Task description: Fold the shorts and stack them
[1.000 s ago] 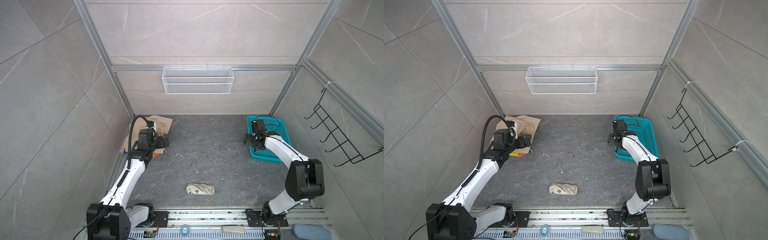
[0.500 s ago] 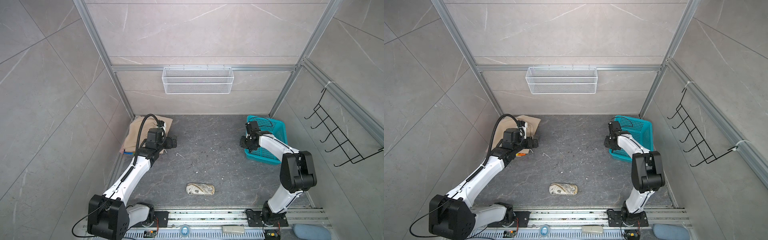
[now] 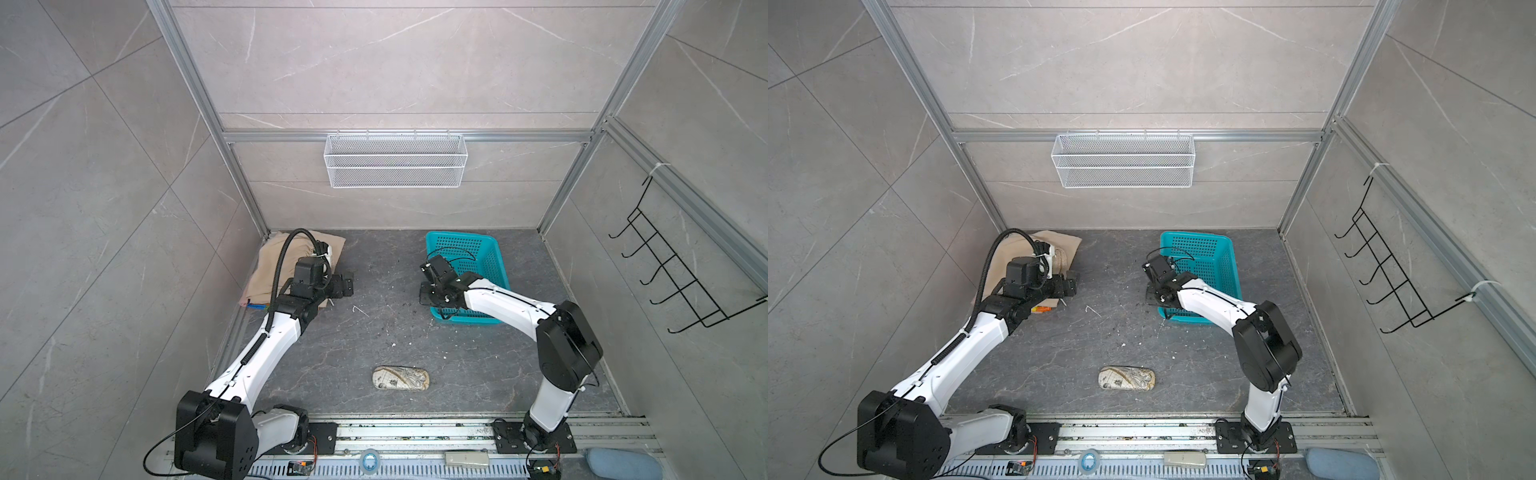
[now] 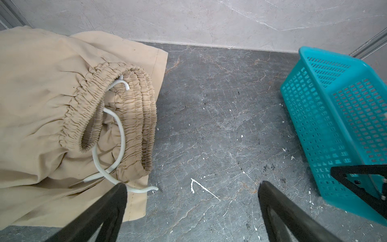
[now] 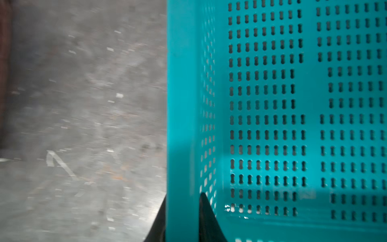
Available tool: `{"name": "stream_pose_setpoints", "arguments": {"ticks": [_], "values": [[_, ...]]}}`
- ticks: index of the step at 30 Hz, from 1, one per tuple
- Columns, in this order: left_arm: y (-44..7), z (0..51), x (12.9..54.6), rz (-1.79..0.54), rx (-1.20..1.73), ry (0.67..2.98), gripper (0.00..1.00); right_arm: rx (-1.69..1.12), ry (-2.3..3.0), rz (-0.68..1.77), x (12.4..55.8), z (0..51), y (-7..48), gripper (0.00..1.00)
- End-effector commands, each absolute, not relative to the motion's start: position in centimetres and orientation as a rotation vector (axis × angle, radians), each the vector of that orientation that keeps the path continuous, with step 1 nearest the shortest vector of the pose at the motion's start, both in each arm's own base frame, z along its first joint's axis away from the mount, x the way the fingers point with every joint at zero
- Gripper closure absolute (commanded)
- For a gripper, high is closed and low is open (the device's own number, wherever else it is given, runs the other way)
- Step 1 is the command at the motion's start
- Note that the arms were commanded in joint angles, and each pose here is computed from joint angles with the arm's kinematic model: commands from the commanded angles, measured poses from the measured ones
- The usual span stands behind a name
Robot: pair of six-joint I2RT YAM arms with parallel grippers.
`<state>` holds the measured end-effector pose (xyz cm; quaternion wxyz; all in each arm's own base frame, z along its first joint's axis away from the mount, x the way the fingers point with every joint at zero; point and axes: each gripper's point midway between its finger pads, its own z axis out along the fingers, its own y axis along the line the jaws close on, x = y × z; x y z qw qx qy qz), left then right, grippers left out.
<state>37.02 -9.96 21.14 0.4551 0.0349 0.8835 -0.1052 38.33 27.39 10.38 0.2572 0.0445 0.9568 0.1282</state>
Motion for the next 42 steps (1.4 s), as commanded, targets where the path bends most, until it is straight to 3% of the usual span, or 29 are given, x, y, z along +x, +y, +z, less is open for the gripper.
{"name": "stream_pose_setpoints", "arguments": {"ticks": [1,7,11,17,23,24,31,38,42], "values": [[-9.8,24.2,37.1,-0.25,0.081,2.111,0.0,0.317,2.585,0.766,39.1,10.6,35.3,0.9],[-9.6,23.9,37.0,-0.236,0.082,2.119,0.0,0.28,2.613,0.736,40.5,9.0,37.5,0.82],[-9.2,23.8,37.1,-0.213,0.068,2.114,0.0,0.205,2.594,0.735,41.1,10.1,38.0,0.68],[-8.5,23.7,37.3,-0.168,0.043,2.107,0.0,0.126,2.546,0.745,41.1,13.7,37.9,0.43],[-6.1,23.0,37.8,-0.007,0.009,2.097,0.0,0.041,2.464,0.689,41.0,18.6,36.0,0.03],[-5.4,22.8,38.0,0.021,-0.008,2.092,0.0,0.028,2.442,0.659,41.1,19.6,35.0,0.01],[1.5,21.0,38.1,0.268,-0.156,1.992,0.0,0.128,2.341,0.317,42.5,23.5,21.7,0.01],[6.0,16.2,36.8,0.388,-0.342,2.0,0.0,0.473,2.258,-0.184,40.7,20.9,4.7,0.01],[5.7,12.6,37.4,0.373,-0.324,2.008,0.0,0.578,2.124,-0.466,38.1,19.8,-1.0,0.01]]}}
